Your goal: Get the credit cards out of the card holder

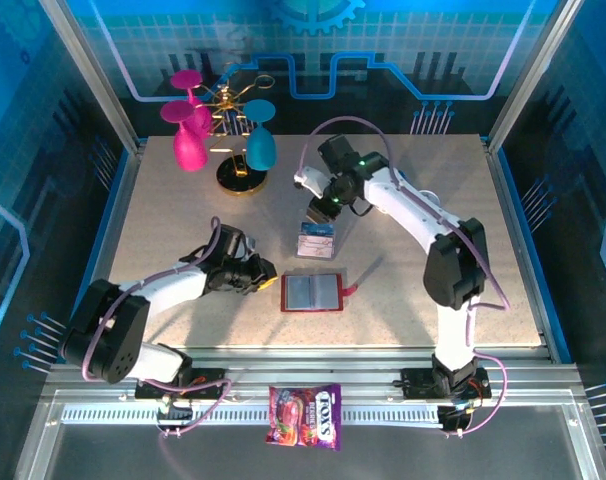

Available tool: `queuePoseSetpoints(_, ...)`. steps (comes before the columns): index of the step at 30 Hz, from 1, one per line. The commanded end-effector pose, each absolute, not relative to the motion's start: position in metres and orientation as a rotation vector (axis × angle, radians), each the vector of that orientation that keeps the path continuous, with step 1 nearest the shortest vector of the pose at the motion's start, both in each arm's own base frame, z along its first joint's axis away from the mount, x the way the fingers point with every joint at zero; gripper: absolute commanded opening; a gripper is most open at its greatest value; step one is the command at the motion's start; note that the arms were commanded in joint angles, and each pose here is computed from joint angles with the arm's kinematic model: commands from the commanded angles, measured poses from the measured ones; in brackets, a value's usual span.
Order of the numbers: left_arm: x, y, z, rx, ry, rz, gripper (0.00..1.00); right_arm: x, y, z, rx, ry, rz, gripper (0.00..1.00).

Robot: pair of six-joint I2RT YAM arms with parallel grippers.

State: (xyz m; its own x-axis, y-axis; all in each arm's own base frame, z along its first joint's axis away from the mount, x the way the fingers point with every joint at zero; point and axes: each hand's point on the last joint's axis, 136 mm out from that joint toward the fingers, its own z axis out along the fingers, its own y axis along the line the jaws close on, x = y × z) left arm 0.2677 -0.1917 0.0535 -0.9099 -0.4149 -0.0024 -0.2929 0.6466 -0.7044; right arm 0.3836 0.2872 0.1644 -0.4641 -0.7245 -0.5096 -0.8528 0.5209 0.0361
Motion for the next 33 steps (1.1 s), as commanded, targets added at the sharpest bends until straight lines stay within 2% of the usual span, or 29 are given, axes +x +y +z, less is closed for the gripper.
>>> queuePoseSetpoints(1, 0.276, -0.208, 0.064, -0.525, 2.684, -1.177, 0.21, 0.364, 0.307, 0.177, -1.031, 2.374, 0.664, 0.28)
queuePoseSetpoints(7, 0.275, -0.218, 0.058, -0.502, 2.705, -1.183, 0.21, 0.331, 0.31, 0.172, -0.677, 2.429, 0.943, 0.18)
queuePoseSetpoints(15, 0.263, -0.227, 0.047, -0.481, 2.755, -1.173, 0.2, 0.285, 0.297, 0.134, -0.359, 2.608, 1.064, 0.16)
queuePoseSetpoints(19, 0.255, -0.226, 0.04, -0.483, 2.779, -1.148, 0.17, 0.266, 0.299, 0.116, -0.284, 2.676, 1.145, 0.16)
queuePoseSetpoints(24, 0.246, -0.219, 0.033, -0.502, 2.792, -1.097, 0.13, 0.246, 0.312, 0.097, -0.306, 2.738, 1.206, 0.21)
queuePoseSetpoints(33, 0.236, -0.211, 0.022, -0.525, 2.825, -1.046, 0.11, 0.235, 0.328, 0.068, -0.268, 2.819, 1.255, 0.24)
